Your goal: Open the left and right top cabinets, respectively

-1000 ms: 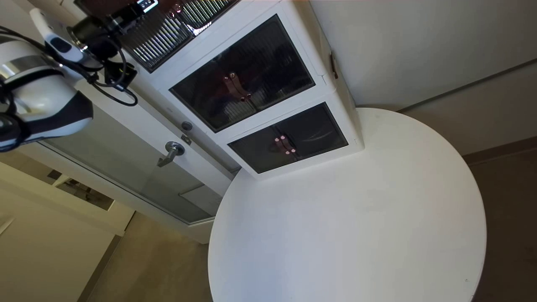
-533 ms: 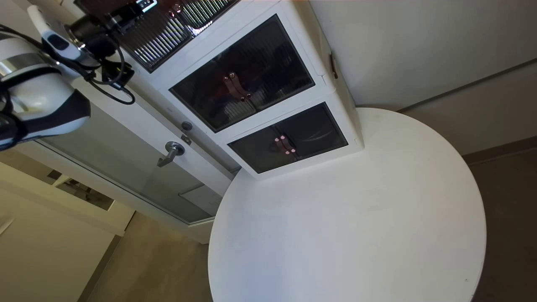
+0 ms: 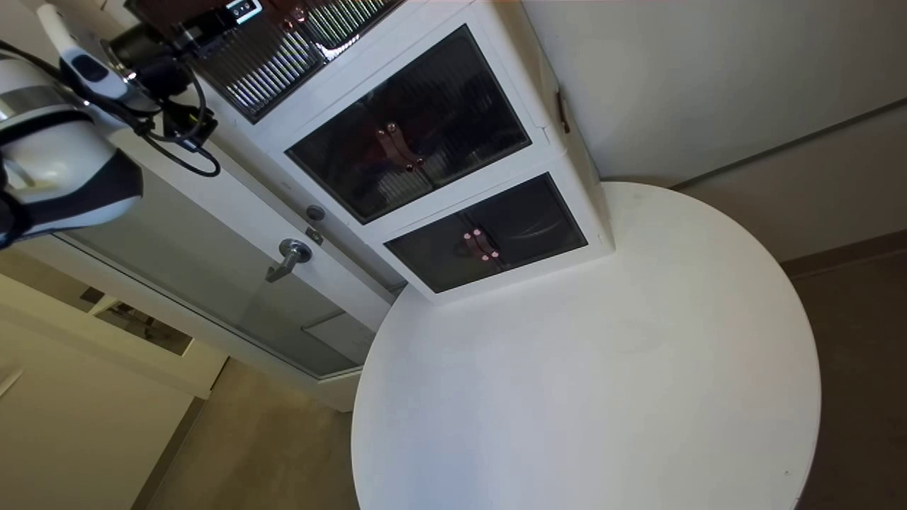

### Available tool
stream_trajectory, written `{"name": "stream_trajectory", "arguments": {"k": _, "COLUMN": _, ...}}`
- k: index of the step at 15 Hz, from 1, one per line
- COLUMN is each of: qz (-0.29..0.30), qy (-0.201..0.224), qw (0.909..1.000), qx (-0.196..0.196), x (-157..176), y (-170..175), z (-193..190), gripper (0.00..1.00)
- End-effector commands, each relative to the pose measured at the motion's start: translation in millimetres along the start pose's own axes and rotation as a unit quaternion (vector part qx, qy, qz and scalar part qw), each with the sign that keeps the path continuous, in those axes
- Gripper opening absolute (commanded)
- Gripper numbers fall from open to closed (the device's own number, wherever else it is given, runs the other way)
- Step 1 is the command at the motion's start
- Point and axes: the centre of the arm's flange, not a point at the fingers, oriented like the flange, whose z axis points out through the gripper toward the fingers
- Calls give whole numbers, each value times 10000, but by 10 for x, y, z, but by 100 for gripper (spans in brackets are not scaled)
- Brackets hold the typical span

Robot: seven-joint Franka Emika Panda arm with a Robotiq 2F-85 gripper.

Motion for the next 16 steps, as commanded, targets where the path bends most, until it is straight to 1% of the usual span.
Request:
{"name": "stream_trajectory", "arguments": {"k": 1, "qz": -125, "qy": -19, "qw": 9991, "qx": 411, "x": 77, "y": 65, "z": -275, "gripper": 1}}
{"name": "stream_trajectory", "arguments": {"k": 5, "qz": -203, "qy": -55, "qw": 9978, "qx": 630, "x": 43, "y": 111, "z": -369, "gripper": 1}}
{"name": "stream_trajectory", "arguments": {"k": 9, "qz": -270, "qy": -77, "qw": 9967, "qx": 757, "x": 38, "y": 179, "z": -429, "gripper": 1}}
{"name": "stream_trajectory", "arguments": {"k": 16, "qz": -373, "qy": -108, "qw": 9964, "qx": 758, "x": 38, "y": 340, "z": -551, "gripper": 1}}
